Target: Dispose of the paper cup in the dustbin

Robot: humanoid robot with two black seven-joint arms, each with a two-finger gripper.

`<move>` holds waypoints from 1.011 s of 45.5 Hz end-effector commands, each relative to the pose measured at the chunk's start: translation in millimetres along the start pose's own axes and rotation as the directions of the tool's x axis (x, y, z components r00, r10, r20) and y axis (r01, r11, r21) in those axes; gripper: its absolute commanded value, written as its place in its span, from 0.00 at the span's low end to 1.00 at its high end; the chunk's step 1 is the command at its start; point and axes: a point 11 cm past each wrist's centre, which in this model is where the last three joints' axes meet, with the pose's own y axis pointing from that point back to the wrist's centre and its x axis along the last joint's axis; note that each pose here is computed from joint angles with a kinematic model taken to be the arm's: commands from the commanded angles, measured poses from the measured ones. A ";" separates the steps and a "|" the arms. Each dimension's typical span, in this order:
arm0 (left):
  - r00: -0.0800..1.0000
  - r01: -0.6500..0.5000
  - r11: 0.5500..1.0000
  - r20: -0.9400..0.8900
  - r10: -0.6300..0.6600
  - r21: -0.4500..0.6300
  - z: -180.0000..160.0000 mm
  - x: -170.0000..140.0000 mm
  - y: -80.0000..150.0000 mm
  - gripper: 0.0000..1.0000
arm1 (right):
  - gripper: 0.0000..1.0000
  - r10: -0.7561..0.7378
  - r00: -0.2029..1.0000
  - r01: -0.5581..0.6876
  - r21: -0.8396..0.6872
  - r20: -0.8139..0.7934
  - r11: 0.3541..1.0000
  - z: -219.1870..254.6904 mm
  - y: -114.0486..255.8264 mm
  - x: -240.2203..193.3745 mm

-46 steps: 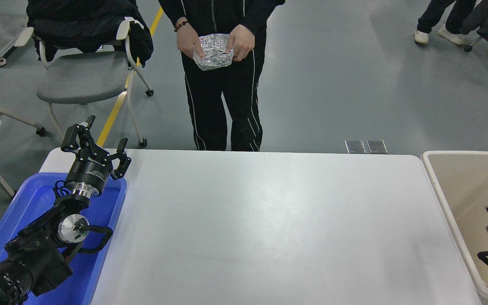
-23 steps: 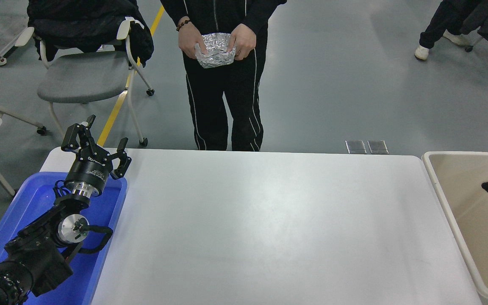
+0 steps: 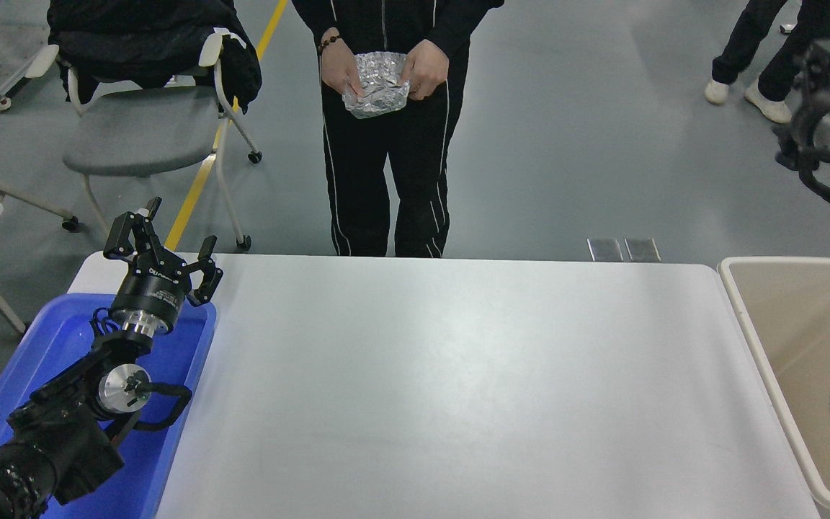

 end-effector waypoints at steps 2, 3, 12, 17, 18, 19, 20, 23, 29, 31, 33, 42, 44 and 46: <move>1.000 -0.001 1.000 0.001 0.001 0.000 -0.1 0.3 0.2 1.00 | 1.00 -0.023 0.989 -0.014 0.252 0.147 0.968 -24.1 7.8 0.5; 1.000 0.000 1.000 0.000 0.000 0.000 -0.1 -0.1 0.0 1.00 | 1.00 -0.018 0.989 -0.020 0.254 0.148 0.967 -16.5 8.6 2.0; 1.000 0.000 1.000 0.001 0.000 -0.001 0.6 0.4 0.0 1.00 | 1.00 0.059 0.984 -0.098 0.233 0.168 0.968 66.0 24.1 1.3; 1.000 0.000 1.000 0.000 0.000 0.000 -0.1 -0.1 0.0 1.00 | 1.00 0.073 0.984 -0.097 0.147 0.161 0.984 115.5 34.8 0.3; 1.000 0.000 1.000 0.000 0.000 0.000 -0.1 -0.1 0.0 1.00 | 1.00 0.070 0.984 -0.092 0.132 0.162 0.987 125.1 37.6 -1.1; 1.000 0.000 1.000 0.000 0.000 0.000 -0.1 -0.1 0.0 1.00 | 1.00 0.067 0.984 -0.087 0.117 0.163 0.989 134.5 40.6 -2.9; 1.000 0.000 1.000 0.000 0.000 0.000 -0.1 -0.1 0.0 1.00 | 1.00 0.065 0.984 -0.082 0.104 0.164 0.991 142.5 43.4 -4.5; 1.000 0.000 1.000 0.000 0.000 0.000 -0.1 -0.1 0.0 1.00 | 1.00 0.058 0.985 -0.071 0.071 0.164 0.995 164.8 52.7 -5.7; 1.000 -0.001 1.000 0.001 0.001 0.000 -0.1 0.3 0.2 1.00 | 1.00 0.049 0.983 -0.058 0.044 0.176 0.997 202.9 71.7 -11.0; 1.000 -0.001 1.000 0.001 0.001 0.000 -0.1 0.3 0.2 1.00 | 1.00 0.049 0.983 -0.055 0.029 0.179 0.998 216.3 78.6 -11.8; 1.000 0.000 1.000 0.000 0.000 0.000 -0.1 -0.1 0.0 1.00 | 1.00 0.048 0.982 -0.050 0.005 0.184 0.999 231.4 86.5 -13.7; 1.000 0.000 1.000 0.001 0.000 -0.001 0.6 0.4 0.0 1.00 | 1.00 0.025 0.974 -0.002 -0.103 0.226 0.995 288.0 120.7 -19.5; 1.000 0.000 1.000 0.000 0.000 0.000 -0.1 -0.1 0.0 1.00 | 1.00 0.019 0.972 0.007 -0.113 0.234 0.994 293.5 124.5 -21.1; 1.000 0.000 1.000 0.000 0.000 0.000 -0.1 -0.1 0.0 1.00 | 1.00 0.016 0.971 0.012 -0.116 0.238 0.993 296.0 126.5 -21.2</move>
